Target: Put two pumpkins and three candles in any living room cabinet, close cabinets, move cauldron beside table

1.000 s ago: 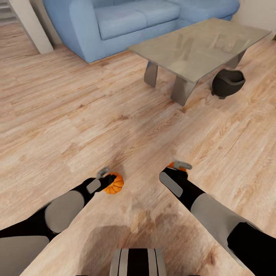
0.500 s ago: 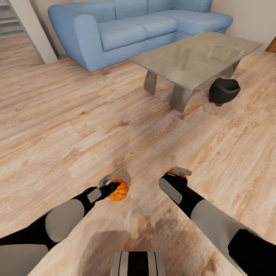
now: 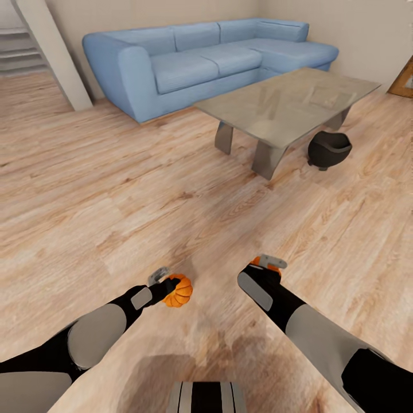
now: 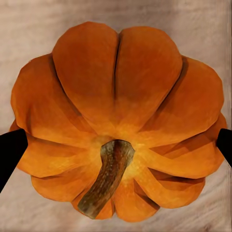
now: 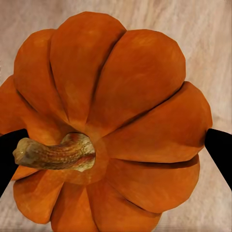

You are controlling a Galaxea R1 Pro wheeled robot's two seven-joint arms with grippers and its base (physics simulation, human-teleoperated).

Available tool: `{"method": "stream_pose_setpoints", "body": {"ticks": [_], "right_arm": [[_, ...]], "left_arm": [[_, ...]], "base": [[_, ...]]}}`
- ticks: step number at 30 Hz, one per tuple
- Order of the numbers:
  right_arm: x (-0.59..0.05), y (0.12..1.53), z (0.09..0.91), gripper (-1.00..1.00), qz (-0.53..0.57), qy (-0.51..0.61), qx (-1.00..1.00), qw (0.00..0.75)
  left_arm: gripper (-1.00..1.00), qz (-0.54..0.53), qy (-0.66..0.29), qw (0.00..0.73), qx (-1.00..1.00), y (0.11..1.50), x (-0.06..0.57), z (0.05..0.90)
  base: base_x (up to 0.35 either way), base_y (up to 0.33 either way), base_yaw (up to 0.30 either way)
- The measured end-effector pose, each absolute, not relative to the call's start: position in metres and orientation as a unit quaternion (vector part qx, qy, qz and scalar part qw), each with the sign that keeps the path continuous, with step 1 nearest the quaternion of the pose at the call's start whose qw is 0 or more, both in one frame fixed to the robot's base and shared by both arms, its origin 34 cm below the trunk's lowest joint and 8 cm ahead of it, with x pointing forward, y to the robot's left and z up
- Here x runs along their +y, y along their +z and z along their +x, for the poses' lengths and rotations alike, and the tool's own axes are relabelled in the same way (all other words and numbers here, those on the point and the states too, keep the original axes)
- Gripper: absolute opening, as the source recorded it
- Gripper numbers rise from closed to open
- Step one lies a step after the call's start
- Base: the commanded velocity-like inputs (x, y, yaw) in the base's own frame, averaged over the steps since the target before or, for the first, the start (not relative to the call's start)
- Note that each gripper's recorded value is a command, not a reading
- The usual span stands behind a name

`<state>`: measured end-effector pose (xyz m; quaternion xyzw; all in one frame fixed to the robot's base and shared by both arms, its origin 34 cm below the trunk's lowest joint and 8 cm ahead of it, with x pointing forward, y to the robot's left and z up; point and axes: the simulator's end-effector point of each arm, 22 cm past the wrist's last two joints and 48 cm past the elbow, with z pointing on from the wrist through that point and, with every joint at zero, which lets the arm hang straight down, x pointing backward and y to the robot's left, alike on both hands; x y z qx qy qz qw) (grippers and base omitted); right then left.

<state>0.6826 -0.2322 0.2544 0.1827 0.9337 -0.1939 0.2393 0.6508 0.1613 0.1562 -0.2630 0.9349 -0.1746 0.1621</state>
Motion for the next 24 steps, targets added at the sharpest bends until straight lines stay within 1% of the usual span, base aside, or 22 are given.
{"method": "stream_pose_setpoints", "body": {"ticks": [17, 20, 24], "right_arm": [[-0.238, 0.288, 0.685, -1.00, 0.200, -0.194, 0.922, 0.268], [-0.239, 0.293, 0.685, -1.00, 0.201, -0.192, 0.921, 0.272], [-0.237, 0.302, 0.689, -1.00, 0.201, -0.188, 0.920, 0.279]], "left_arm": [[-1.00, -0.256, -0.182, 0.193, 0.930, 0.197, 0.162, 0.672], [-1.00, -0.239, -0.175, 0.202, 0.934, 0.204, 0.164, 0.675], [-1.00, -0.221, -0.166, 0.222, 0.935, 0.215, 0.168, 0.683]], "base": [[0.000, 0.000, 0.000], [0.000, 0.000, 0.000], [0.000, 0.000, -0.097]]}}
